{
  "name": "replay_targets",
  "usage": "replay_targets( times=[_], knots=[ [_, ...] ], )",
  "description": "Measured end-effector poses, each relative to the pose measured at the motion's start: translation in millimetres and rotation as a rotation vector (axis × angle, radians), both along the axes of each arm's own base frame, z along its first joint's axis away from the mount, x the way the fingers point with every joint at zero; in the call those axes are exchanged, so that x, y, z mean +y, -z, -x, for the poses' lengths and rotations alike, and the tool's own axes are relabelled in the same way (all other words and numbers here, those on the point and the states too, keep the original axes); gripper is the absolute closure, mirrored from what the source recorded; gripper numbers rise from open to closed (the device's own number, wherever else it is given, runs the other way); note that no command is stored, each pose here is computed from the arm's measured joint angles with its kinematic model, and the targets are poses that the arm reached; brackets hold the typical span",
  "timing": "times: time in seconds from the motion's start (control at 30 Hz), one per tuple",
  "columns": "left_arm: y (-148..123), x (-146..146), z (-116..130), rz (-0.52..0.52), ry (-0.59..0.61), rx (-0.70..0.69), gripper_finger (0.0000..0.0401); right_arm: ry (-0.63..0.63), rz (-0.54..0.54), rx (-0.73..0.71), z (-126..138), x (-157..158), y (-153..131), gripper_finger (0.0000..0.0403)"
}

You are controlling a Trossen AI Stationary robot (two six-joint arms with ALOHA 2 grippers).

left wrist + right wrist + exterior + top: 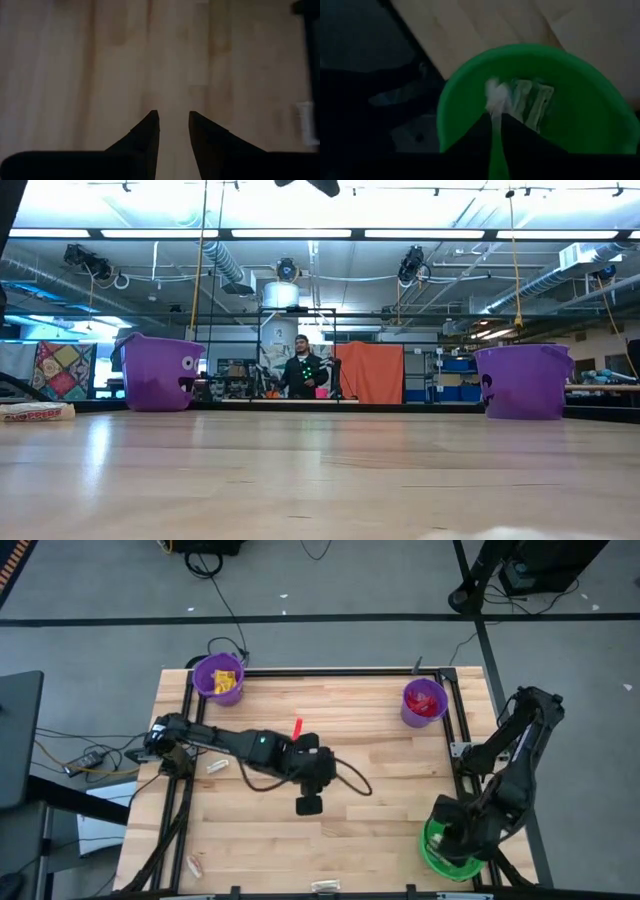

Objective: Sort candy by brand, put in halloween buckets
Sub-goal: Put the white chocolate bar into the green bucket

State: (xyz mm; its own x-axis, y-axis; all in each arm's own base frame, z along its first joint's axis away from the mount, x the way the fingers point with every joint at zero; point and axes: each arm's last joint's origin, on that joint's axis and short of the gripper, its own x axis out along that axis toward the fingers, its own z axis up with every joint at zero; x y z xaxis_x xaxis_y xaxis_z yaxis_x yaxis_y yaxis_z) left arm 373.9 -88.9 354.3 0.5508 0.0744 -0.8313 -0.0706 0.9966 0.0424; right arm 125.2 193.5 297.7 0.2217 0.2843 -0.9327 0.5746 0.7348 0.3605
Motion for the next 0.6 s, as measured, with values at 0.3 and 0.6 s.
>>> replay_targets(
  times=[0.3,0.6],
  knots=[
    [0,-5,1,0.014,-0.031,-0.013,0.0291,0.066,0.092,0.141,-11,18,30,0.0265],
    [15,6,19,-0.199,-0.126,0.178,0.0291,0.114,-0.004,0.191,-10,20,13,0.0243]
  ],
)
